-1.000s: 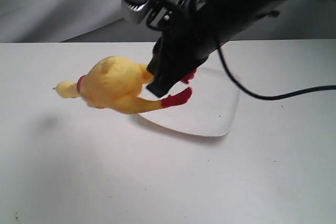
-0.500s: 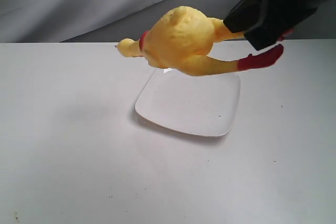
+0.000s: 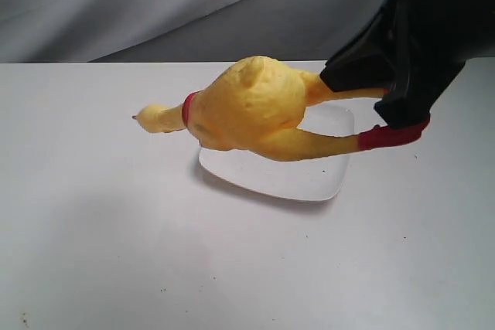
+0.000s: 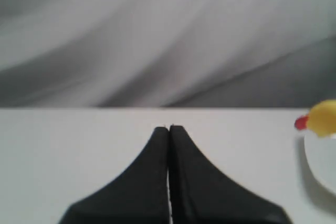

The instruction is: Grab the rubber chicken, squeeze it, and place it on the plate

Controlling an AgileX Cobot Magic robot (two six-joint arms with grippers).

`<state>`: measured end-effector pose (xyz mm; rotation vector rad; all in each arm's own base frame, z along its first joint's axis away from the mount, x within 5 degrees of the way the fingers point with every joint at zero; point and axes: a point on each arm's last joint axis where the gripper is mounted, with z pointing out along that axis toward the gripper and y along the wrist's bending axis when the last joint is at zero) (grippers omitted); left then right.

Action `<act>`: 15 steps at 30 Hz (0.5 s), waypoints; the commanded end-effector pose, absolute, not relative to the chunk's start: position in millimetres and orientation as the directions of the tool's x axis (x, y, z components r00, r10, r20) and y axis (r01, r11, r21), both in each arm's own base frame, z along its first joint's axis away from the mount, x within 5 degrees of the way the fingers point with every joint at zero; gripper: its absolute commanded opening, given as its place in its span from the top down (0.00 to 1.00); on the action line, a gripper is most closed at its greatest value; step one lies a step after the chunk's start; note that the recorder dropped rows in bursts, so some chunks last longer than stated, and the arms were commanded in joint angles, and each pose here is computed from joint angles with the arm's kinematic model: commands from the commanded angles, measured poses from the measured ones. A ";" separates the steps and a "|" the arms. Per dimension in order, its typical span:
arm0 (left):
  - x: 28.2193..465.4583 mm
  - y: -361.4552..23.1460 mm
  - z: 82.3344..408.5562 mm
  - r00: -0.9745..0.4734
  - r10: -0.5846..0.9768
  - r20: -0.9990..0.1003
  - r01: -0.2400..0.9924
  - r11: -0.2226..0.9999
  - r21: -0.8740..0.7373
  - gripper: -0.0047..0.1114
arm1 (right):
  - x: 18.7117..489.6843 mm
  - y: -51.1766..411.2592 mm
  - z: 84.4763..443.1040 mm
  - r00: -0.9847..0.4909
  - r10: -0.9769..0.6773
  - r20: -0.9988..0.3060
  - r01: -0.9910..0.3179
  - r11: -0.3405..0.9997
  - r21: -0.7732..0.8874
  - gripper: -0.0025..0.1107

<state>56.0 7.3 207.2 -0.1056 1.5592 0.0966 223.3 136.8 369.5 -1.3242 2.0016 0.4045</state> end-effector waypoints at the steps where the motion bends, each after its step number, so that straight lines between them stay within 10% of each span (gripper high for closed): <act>1: 53.0 6.2 229.0 0.254 0.070 -0.965 -0.132 0.991 0.037 0.96 | 222.6 137.4 375.6 -0.237 -0.630 -0.739 -0.888 0.450 -0.099 0.98; 9: 40.2 2.6 257.2 0.565 0.086 -0.821 -0.113 0.993 0.026 0.96 | 221.5 139.7 377.2 -0.244 -0.604 -0.758 -0.891 0.449 -0.071 0.98; 15: 42.6 -22.4 250.8 0.510 0.002 -0.860 0.169 0.980 0.102 0.96 | 222.1 139.6 378.7 -0.241 -0.588 -0.772 -0.892 0.448 -0.063 0.98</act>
